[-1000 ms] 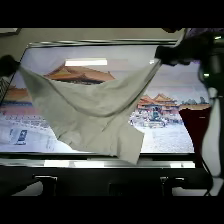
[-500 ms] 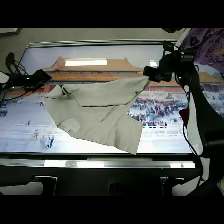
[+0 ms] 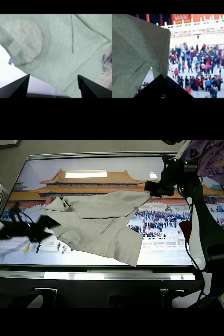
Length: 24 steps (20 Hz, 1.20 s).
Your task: Fold the clothes and pants, and hang the long-sleeved shirts on hangers.
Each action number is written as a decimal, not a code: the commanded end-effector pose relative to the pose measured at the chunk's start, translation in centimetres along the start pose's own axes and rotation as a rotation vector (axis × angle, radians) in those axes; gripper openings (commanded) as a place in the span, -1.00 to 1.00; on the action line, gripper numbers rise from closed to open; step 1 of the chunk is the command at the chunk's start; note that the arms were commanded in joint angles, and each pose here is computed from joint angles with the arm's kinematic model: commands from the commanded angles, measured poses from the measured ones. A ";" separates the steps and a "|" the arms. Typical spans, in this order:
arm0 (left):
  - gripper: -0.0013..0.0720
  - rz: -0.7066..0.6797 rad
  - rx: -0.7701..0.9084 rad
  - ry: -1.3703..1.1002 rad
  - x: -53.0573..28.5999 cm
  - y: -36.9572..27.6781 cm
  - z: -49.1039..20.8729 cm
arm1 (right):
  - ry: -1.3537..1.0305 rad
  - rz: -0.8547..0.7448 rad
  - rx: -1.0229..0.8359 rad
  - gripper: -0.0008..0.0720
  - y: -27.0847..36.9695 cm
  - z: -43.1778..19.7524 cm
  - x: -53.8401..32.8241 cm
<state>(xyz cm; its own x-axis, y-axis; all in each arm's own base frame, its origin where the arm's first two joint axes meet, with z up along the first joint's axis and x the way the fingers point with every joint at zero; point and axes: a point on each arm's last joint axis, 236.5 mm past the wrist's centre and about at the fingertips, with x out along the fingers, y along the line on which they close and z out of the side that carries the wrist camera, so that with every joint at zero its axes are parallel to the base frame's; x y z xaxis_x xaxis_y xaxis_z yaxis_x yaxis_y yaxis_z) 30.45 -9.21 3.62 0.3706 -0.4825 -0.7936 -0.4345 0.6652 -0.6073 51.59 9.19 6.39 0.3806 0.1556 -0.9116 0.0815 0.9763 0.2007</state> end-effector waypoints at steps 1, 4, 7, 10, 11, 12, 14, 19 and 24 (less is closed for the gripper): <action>0.90 -0.089 -0.175 0.115 4.9 1.7 -10.2 | 0.036 -0.009 -0.001 -0.89 -0.2 -0.9 -0.1; 0.88 -0.109 -0.192 0.140 8.0 2.2 -14.5 | 0.055 -0.015 0.000 -0.89 -0.3 -1.3 -0.2; 0.87 -0.134 -0.162 0.124 10.0 0.7 -16.2 | 0.083 -0.021 -0.001 -0.89 -0.5 -2.0 -0.2; 0.86 -0.111 -0.167 0.128 12.5 0.7 -17.6 | 0.098 -0.025 -0.001 -0.89 -0.6 -2.3 -0.2; 0.86 -0.099 -0.155 0.124 13.2 0.6 -17.7 | 0.100 -0.026 -0.001 -0.89 -0.6 -2.4 -0.2; 0.86 -0.092 -0.149 0.121 13.7 0.2 -17.6 | 0.102 -0.026 -0.001 -0.89 -0.6 -2.4 -0.2; 0.86 -0.088 -0.097 0.119 14.7 -1.1 -17.1 | 0.105 -0.027 -0.001 -0.89 -0.6 -2.5 -0.2; 0.75 -0.062 -0.039 0.133 17.2 -3.0 -16.6 | 0.110 -0.028 -0.002 -0.89 -0.6 -2.6 -0.2; 0.40 0.006 0.002 0.213 18.4 -1.9 -18.2 | 0.127 -0.030 -0.043 -0.89 -0.8 -3.0 -0.3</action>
<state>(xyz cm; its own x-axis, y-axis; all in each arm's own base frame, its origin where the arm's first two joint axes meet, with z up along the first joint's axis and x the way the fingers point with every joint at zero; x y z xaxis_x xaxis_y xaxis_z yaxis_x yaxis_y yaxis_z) 23.82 -29.28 -9.59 0.2385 -0.5935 -0.7687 -0.4472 0.6355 -0.6294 48.93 8.89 5.49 0.2699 0.1428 -0.9522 0.0722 0.9831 0.1679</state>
